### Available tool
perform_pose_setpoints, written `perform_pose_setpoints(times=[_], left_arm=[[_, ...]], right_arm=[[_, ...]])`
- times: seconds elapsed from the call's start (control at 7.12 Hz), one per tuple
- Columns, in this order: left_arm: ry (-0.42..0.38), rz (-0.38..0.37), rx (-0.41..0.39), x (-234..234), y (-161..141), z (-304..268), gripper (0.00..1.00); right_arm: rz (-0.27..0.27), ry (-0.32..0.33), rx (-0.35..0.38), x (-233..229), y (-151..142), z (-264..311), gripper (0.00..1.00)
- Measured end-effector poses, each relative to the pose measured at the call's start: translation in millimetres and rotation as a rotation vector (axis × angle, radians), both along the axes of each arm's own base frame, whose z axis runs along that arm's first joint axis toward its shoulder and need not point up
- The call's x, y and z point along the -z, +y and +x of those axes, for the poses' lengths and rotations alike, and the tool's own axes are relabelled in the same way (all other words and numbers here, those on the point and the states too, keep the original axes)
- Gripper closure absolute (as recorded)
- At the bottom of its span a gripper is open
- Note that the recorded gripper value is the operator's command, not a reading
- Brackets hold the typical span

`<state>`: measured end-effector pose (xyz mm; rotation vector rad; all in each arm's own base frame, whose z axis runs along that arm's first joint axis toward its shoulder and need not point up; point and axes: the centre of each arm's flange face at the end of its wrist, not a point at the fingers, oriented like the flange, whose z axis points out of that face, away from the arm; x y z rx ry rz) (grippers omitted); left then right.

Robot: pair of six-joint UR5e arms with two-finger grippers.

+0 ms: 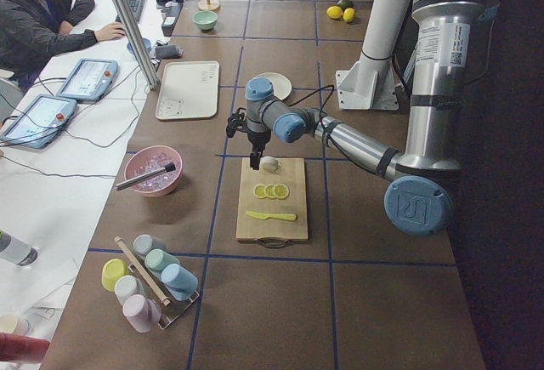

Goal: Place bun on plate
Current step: 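Reach the left gripper down to the white bun on the cutting board, then close the left gripper on the white bun and lift it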

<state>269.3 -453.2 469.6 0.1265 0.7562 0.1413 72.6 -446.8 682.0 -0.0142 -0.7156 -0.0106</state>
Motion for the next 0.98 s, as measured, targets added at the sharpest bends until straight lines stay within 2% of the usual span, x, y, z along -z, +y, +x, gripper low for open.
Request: perform_pose_setpoints(times=[0.42,0.56,0.7,0.84,0.98], left_arm=[[0.056,0.008,-0.016,-9,8,62,0.02],[0.060,0.005,-0.024,-9,11,69,0.26],[0.059,0.002,-0.030,-10,14,72,0.35],[0.057,0.000,-0.033,-12,16,73,0.35],[0.053,-0.004,-0.034,-14,18,72,0.48]], right_arm=[[0.002,0.000,-0.001,1,-1,0,0.00],[0.003,0.000,-0.001,2,-1,0,0.00],[0.002,-0.001,-0.001,1,-1,0,0.00],[0.001,-0.001,-0.001,1,0,0,0.00],[0.000,-0.001,-0.001,1,0,0,0.00]])
